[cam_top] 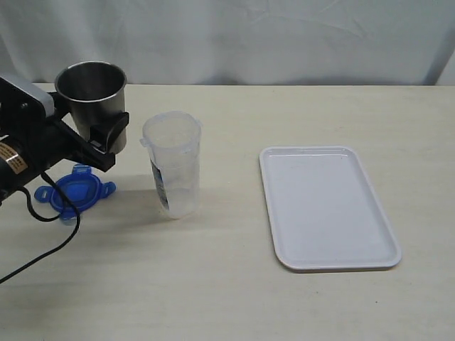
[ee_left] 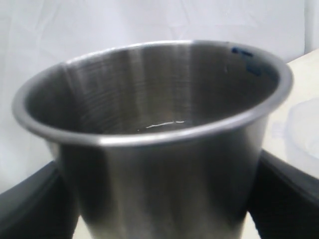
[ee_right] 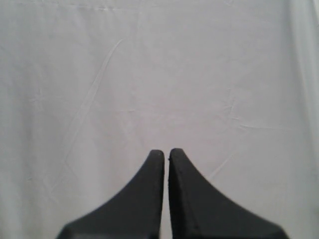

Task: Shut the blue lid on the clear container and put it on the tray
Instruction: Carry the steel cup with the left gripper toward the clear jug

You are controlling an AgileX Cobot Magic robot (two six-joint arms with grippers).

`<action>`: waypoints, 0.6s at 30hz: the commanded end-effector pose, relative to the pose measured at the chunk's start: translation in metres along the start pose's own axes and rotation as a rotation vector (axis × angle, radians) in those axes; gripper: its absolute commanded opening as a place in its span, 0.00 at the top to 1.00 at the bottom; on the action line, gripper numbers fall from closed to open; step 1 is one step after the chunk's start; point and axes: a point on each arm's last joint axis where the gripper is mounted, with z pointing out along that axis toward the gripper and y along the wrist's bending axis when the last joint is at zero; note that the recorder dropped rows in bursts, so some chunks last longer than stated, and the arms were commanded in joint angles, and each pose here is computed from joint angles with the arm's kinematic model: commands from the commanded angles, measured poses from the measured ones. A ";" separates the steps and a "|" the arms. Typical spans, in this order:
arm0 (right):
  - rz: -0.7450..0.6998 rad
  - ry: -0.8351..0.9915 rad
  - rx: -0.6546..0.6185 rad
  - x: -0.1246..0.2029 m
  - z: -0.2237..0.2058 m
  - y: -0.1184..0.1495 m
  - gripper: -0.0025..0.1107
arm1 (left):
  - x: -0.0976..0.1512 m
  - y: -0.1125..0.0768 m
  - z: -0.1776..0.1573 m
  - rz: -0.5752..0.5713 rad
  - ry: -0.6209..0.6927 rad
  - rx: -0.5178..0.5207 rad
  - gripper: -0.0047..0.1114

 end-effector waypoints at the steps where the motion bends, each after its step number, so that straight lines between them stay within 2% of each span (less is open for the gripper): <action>1: -0.002 0.014 0.000 0.002 0.000 0.000 0.94 | -0.025 0.001 -0.002 -0.047 -0.135 -0.019 0.96; 5: -0.002 0.014 0.000 0.002 0.000 0.000 0.94 | -0.035 0.000 -0.004 -0.023 -0.165 0.000 0.96; 8: -0.002 0.014 0.000 0.002 0.000 0.000 0.94 | -0.035 -0.004 -0.004 0.053 -0.164 0.035 0.96; 12: -0.002 0.014 0.000 0.002 0.000 0.000 0.94 | -0.035 -0.006 -0.004 0.068 -0.163 0.057 0.96; 14: -0.002 0.016 0.001 0.002 0.000 0.000 0.94 | -0.035 -0.006 -0.004 0.115 -0.164 0.053 0.96; 17: -0.002 0.016 0.001 0.002 0.000 0.000 0.94 | -0.035 -0.003 -0.004 0.245 -0.166 0.015 0.96; 18: -0.002 0.016 0.001 0.002 0.000 0.000 0.94 | -0.035 -0.002 -0.004 0.240 -0.166 0.003 0.96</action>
